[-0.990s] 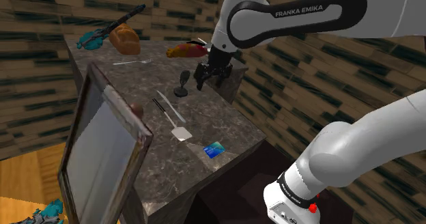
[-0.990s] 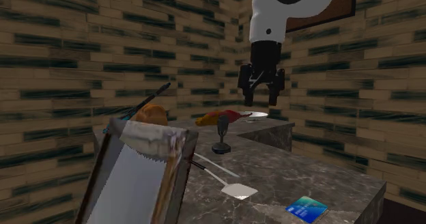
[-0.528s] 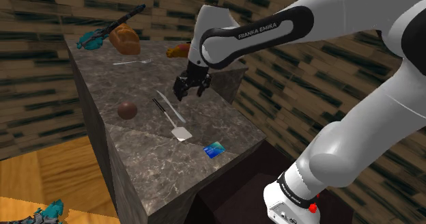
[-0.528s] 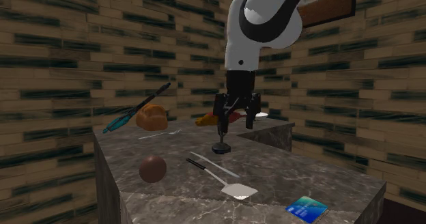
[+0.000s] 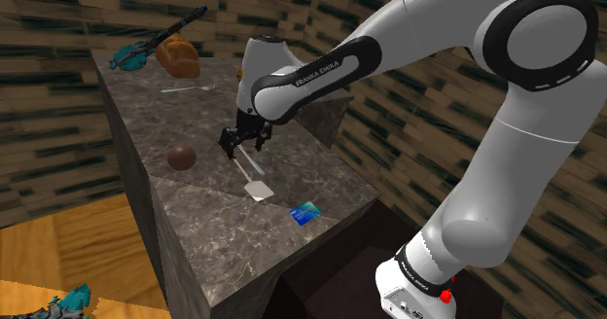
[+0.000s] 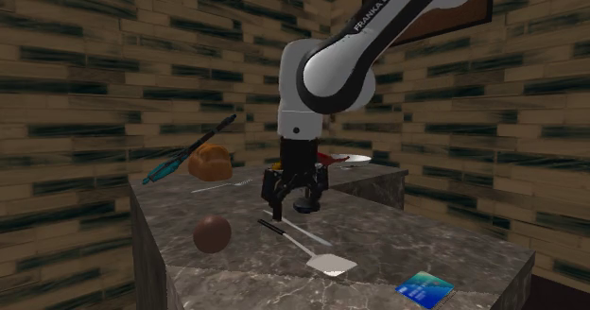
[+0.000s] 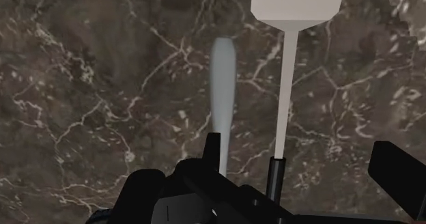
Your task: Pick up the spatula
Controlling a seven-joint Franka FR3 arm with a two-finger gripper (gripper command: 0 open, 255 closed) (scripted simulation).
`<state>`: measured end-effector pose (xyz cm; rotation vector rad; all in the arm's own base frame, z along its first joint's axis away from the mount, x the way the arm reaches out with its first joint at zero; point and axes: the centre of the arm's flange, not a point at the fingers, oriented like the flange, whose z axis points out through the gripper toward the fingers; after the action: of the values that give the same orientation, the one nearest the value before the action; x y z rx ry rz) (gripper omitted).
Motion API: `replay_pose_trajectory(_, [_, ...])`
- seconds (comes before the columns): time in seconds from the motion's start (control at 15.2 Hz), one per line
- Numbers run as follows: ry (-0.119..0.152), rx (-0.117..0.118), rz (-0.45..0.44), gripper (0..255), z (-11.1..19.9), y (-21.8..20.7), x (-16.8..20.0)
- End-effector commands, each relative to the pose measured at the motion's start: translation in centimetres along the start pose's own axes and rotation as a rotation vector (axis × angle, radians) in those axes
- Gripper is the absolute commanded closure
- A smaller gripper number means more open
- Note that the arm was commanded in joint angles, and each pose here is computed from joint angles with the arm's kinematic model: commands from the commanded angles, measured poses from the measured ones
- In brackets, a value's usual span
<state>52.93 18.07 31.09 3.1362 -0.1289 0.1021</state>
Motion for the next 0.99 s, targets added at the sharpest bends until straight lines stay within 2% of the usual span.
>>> replay_pose_trajectory(0.0, [0.001, -0.001, -0.002, 0, 1.1, -0.5, 0.3])
replay_pose_trajectory(0.4, [0.001, -0.001, -0.002, 0, 4.5, -0.5, 0.0])
replay_pose_trajectory(0.53, [0.001, -0.001, -0.002, 0, 4.5, -0.5, 0.0])
replay_pose_trajectory(0.59, [0.001, -0.001, -0.002, 255, 4.5, -0.5, 0.0])
replay_pose_trajectory(0.92, [0.001, -0.001, -0.002, 255, 4.5, -0.5, 0.0])
